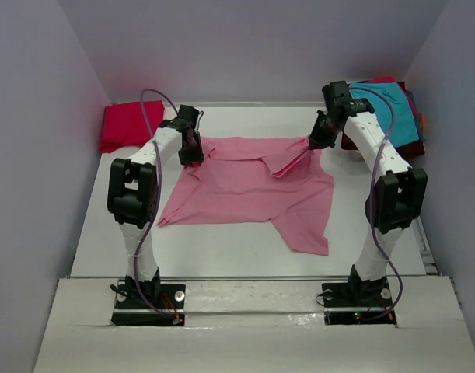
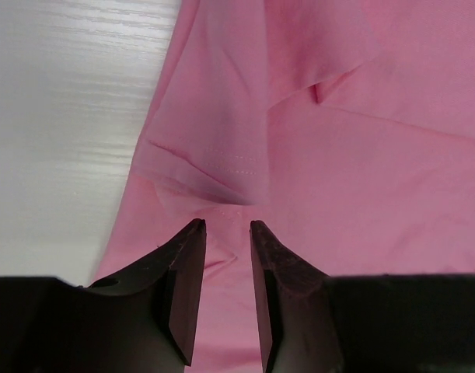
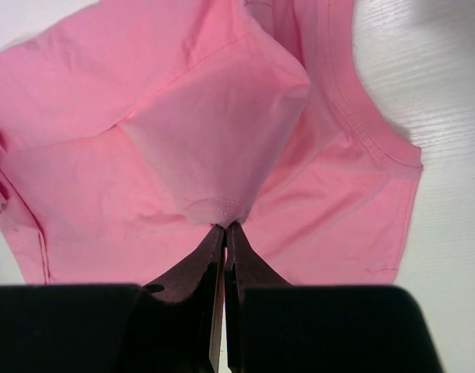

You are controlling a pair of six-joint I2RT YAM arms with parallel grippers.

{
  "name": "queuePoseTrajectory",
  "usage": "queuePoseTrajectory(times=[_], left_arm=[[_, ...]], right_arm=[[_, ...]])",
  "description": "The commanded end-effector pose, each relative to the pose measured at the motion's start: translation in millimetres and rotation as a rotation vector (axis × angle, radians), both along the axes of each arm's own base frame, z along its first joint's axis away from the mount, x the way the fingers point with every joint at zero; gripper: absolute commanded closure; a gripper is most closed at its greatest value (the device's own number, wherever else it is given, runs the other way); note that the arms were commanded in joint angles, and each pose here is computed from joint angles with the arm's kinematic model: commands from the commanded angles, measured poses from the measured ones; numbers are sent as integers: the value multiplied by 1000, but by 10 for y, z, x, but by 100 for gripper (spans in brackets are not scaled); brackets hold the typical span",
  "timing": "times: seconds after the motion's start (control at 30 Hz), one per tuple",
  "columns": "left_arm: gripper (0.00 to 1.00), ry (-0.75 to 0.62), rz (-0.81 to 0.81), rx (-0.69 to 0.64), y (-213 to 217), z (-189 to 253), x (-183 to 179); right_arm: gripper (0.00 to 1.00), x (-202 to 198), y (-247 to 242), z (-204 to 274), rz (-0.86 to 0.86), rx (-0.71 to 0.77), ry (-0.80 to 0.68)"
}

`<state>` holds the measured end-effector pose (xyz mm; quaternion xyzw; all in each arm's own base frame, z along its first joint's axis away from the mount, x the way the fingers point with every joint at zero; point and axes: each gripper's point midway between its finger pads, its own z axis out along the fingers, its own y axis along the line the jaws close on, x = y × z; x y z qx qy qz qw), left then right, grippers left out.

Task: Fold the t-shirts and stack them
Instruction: Flatten the tshirt out

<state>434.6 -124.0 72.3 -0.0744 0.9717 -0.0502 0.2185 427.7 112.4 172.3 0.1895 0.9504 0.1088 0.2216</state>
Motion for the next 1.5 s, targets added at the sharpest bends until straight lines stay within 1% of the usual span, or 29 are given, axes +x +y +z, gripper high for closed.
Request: queuePoseTrajectory(times=[0.0, 0.2, 0.4, 0.5, 0.53, 0.57, 0.63, 0.77, 0.8, 0.97, 1.03, 1.27, 1.4, 1.47], left_arm=[[58, -1, 18, 71, 119, -92, 1], [59, -2, 40, 114, 187, -200, 65], [59, -45, 42, 82, 118, -145, 196], [58, -48, 49, 96, 129, -129, 259], [58, -69, 60, 109, 147, -92, 335], [55, -85, 65, 117, 158, -50, 380], [54, -99, 75, 127, 176, -20, 425], [43, -138, 94, 158, 221, 39, 562], [42, -140, 97, 163, 227, 31, 581], [42, -147, 117, 203, 281, 10, 679], [42, -159, 119, 204, 280, 37, 716], [43, -130, 104, 189, 236, -91, 709], [43, -144, 111, 173, 221, -26, 696], [43, -159, 113, 165, 221, 81, 684]], right_arm=[[93, 23, -23, 376, 14, -18, -74], [93, 43, -21, 455, 17, -19, -85], [93, 15, -32, 495, 23, -24, -86], [93, 13, -30, 511, 25, -23, -89], [93, 13, -26, 529, 29, -21, -92], [93, 9, -24, 539, 31, -20, -93], [93, 11, -25, 544, 34, -21, -95], [93, 1, -24, 556, 41, -22, -95], [93, -3, -22, 555, 42, -21, -94], [93, -32, -36, 592, 48, -27, -100], [93, -44, -45, 596, 49, -32, -99], [93, -81, -46, 571, 55, -32, -90], [93, -98, -50, 542, 57, -34, -84], [93, -106, -51, 538, 56, -33, -84]])
